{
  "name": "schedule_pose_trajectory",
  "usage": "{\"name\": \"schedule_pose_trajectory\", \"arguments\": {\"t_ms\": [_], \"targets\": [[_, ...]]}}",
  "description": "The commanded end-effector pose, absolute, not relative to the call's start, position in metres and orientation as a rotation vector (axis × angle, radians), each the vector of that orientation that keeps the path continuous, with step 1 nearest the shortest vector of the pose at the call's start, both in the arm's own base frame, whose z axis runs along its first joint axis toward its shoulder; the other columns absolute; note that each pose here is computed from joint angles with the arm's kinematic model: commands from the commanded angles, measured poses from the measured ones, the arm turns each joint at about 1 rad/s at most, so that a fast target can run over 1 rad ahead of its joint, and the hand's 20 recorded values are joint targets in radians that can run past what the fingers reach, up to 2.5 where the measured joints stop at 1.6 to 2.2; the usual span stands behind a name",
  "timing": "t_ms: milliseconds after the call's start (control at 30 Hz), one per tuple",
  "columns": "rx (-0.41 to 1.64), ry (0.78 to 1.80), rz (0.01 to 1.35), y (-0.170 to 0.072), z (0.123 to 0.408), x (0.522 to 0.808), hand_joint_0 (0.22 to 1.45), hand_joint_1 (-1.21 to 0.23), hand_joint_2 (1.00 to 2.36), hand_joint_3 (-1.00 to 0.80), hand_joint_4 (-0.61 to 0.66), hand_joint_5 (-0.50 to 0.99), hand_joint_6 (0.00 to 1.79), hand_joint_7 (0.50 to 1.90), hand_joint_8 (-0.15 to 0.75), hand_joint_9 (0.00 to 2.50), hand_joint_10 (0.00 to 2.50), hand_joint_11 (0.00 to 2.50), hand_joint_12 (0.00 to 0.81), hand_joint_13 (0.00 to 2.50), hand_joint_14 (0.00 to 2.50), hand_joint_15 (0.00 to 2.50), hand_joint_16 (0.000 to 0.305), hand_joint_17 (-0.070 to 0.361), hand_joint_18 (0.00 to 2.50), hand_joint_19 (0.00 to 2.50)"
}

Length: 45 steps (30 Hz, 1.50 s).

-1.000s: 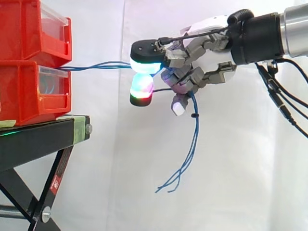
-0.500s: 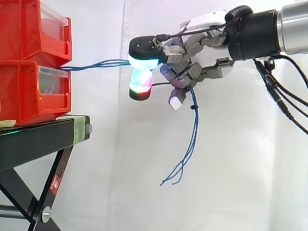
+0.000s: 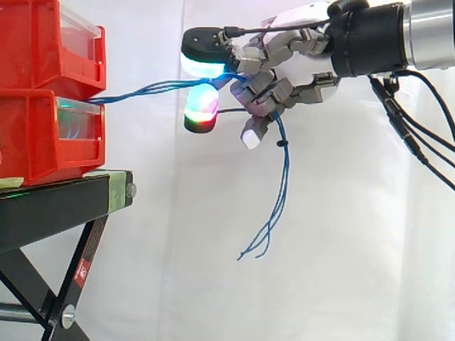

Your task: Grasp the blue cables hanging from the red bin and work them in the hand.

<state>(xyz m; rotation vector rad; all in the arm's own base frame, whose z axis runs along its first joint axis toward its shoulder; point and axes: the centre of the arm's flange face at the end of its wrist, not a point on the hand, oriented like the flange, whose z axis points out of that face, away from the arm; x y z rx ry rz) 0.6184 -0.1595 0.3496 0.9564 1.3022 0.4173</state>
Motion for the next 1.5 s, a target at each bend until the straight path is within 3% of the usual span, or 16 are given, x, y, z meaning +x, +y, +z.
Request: {"name": "schedule_pose_trajectory", "arguments": {"t_ms": [0,267,633,900,1033,1167,1233,1367,1467], "targets": [[0.954,1.301,0.420,-0.1589,0.3500,0.6189,0.71,-0.57,1.00,-1.00,0.27,0.33,0.44,1.24,0.393,0.69,2.50,2.50,0.489,1.02,2.50,1.69,0.058,0.132,1.14,0.49],[0.960,1.307,0.415,-0.1600,0.3492,0.6176,0.75,-0.59,1.00,-0.96,0.25,0.33,0.44,1.25,0.394,0.69,2.50,2.50,0.496,1.00,2.50,1.73,0.057,0.127,1.12,0.55],[0.968,1.363,0.425,-0.1574,0.3447,0.6133,0.71,-0.64,1.00,-1.00,0.27,0.29,0.46,1.24,0.400,0.66,2.50,2.50,0.505,1.00,2.50,1.72,0.059,0.133,1.11,0.50],[0.965,1.362,0.431,-0.1570,0.3450,0.6138,0.84,-0.65,1.02,-0.46,0.24,0.29,0.44,1.25,0.388,0.63,2.50,2.50,0.492,0.96,2.50,1.73,0.052,0.116,1.06,0.62],[0.967,1.361,0.429,-0.1572,0.3450,0.6137,0.86,-0.64,1.02,-0.34,0.26,0.29,0.46,1.22,0.387,0.65,2.50,2.50,0.497,0.98,2.50,1.71,0.056,0.126,1.11,0.51],[0.967,1.361,0.434,-0.1570,0.3450,0.6138,0.87,-0.64,1.02,-0.40,0.25,0.29,0.46,1.22,0.392,0.65,2.50,2.50,0.489,0.98,2.50,1.71,0.057,0.128,1.11,0.52],[0.968,1.360,0.435,-0.1570,0.3450,0.6138,0.86,-0.64,1.02,-0.49,0.24,0.29,0.43,1.25,0.388,0.64,2.50,2.50,0.493,0.96,2.50,1.75,0.051,0.115,1.07,0.63],[0.967,1.360,0.437,-0.1568,0.3451,0.6140,0.80,-0.64,1.01,-0.78,0.25,0.29,0.44,1.24,0.392,0.64,2.50,2.50,0.495,0.97,2.50,1.75,0.053,0.120,1.08,0.59],[0.968,1.360,0.435,-0.1570,0.3450,0.6138,0.78,-0.63,1.01,-0.86,0.26,0.29,0.43,1.24,0.392,0.65,2.50,2.50,0.493,0.97,2.50,1.72,0.055,0.124,1.09,0.58]]}}
